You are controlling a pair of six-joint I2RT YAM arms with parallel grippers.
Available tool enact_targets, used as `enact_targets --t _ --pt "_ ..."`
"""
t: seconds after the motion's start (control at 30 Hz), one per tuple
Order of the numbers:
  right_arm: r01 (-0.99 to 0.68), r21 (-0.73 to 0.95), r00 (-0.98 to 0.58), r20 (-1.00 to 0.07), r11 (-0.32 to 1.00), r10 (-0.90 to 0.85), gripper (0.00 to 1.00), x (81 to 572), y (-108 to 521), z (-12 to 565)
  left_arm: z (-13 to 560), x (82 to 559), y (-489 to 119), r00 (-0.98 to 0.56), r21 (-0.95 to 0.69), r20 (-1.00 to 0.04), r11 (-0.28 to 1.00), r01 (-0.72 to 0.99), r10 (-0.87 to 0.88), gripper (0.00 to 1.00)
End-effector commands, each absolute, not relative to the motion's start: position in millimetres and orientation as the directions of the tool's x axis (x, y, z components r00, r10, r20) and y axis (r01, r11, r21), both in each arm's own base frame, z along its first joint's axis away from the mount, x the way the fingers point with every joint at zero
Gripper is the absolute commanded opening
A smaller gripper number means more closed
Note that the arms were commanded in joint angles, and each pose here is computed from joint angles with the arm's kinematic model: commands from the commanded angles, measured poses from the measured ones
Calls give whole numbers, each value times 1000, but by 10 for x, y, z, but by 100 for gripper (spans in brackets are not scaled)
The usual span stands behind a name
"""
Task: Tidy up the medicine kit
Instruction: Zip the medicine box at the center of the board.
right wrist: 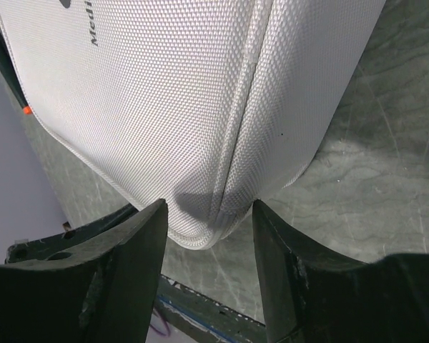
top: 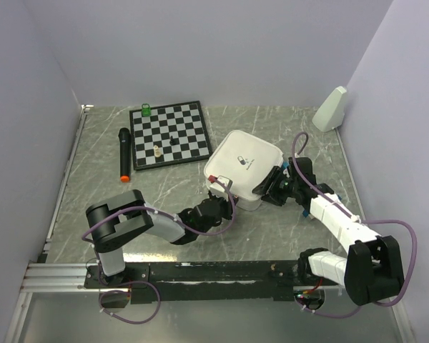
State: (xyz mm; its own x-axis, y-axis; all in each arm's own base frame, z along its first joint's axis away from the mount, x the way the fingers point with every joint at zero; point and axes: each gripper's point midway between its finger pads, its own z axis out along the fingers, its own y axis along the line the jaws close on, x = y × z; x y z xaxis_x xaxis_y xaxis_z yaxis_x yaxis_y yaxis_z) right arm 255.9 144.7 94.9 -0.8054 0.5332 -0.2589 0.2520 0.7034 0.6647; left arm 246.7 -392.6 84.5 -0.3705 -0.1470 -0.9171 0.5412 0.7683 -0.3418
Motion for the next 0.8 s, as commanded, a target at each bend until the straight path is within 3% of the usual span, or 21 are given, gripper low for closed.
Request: enact_targets --t 0.0,0.17,0.37,0.4,0.77 --pt "219 686 -796 -285 694 533 56 2643 1463 1065 999 2496 -3961 -317 -343 -929 768 541 -192 1" --pt "241 656 -810 -270 716 520 48 2640 1440 964 1025 2409 -4072 -304 -332 -935 758 562 -184 1" --pt "269 622 -819 -253 735 514 3 2611 1390 812 956 2386 -4052 -315 -339 -930 775 533 -190 1" --pt "272 620 -821 -249 736 514 0 2605 1386 791 932 2399 -4016 -315 -337 -930 785 519 -191 1" --pt "258 581 -815 -298 772 496 0 2554 1263 780 856 2519 -3667 -313 -335 -925 847 413 -214 1"
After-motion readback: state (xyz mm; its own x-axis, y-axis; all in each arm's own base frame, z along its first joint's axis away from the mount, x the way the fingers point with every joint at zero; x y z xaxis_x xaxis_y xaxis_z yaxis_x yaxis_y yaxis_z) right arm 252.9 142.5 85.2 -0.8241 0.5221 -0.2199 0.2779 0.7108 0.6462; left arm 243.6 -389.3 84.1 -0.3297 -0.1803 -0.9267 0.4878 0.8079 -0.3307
